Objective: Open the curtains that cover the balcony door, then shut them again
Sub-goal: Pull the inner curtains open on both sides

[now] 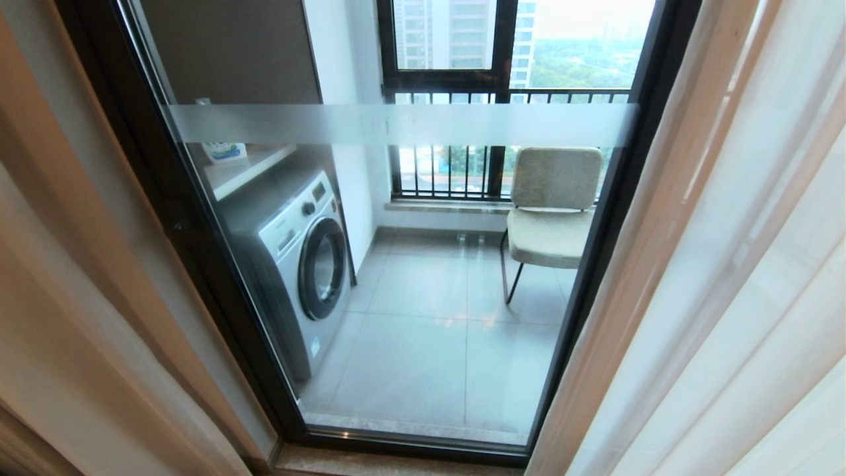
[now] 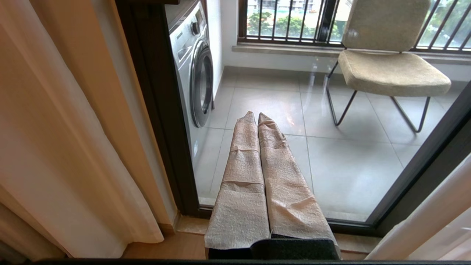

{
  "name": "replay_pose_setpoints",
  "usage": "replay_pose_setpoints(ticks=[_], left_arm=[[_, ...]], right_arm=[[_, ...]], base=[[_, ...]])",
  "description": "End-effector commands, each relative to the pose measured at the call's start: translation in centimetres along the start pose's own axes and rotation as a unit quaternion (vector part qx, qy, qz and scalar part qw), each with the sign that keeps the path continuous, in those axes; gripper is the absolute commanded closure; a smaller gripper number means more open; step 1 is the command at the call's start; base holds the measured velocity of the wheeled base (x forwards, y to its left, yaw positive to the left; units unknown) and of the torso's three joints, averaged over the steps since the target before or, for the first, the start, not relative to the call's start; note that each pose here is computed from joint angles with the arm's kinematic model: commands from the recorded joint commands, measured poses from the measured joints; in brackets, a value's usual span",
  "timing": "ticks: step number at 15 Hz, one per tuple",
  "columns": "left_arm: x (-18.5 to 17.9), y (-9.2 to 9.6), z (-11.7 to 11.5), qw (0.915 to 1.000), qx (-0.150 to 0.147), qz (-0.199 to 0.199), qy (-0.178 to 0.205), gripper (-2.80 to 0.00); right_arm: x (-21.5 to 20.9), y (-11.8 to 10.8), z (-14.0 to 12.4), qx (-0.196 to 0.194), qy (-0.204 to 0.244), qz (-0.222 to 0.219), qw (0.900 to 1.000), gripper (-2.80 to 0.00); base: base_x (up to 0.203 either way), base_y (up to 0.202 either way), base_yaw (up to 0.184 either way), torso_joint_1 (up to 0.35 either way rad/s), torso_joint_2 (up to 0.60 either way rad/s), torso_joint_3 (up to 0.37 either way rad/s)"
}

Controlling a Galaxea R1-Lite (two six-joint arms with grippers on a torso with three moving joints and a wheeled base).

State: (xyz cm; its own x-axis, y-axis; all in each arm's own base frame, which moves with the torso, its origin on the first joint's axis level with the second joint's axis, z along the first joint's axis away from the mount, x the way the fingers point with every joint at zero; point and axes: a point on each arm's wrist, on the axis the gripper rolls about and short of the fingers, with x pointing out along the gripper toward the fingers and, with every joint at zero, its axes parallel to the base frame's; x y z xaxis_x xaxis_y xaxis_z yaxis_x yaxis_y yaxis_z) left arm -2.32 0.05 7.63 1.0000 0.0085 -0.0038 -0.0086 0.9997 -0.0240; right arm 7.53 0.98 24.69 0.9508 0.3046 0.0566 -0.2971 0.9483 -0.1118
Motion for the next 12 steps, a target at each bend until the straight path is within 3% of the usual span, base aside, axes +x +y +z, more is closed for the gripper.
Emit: replay_pose_setpoints(ticks=[1,4,7,10,12], left_arm=[[0.0,0.0,0.0,1.0000,0.000,0.000,0.000,0.00],[0.0,0.0,0.0,1.0000,0.000,0.000,0.000,0.00],[0.0,0.0,0.0,1.0000,0.000,0.000,0.000,0.00],[0.0,0.0,0.0,1.0000,0.000,0.000,0.000,0.00],[0.0,0.0,0.0,1.0000,0.000,0.000,0.000,0.00]], right_arm=[[3.9,-1.0,-0.1,0.002,0.040,0.004,0.999,-2.80],[7.5,-2.0,-0.1,-0.029,0.055,0.008,0.998,-2.80],[10.4,-2.9,1.3,-0.036,0.047,0.007,0.998,-2.80],[12.4,-3.4,1.2,-0.028,0.053,0.007,0.998,-2.80],[13.7,-3.7,1.1,0.002,0.049,0.008,0.999,-2.80]], base=[[0.000,0.000,0.000,0.000,0.00,0.000],[0.000,0.000,0.000,0.000,0.00,0.000],[0.000,0.000,0.000,0.000,0.00,0.000],[0.000,0.000,0.000,0.000,0.00,0.000],[0.000,0.000,0.000,0.000,0.00,0.000]])
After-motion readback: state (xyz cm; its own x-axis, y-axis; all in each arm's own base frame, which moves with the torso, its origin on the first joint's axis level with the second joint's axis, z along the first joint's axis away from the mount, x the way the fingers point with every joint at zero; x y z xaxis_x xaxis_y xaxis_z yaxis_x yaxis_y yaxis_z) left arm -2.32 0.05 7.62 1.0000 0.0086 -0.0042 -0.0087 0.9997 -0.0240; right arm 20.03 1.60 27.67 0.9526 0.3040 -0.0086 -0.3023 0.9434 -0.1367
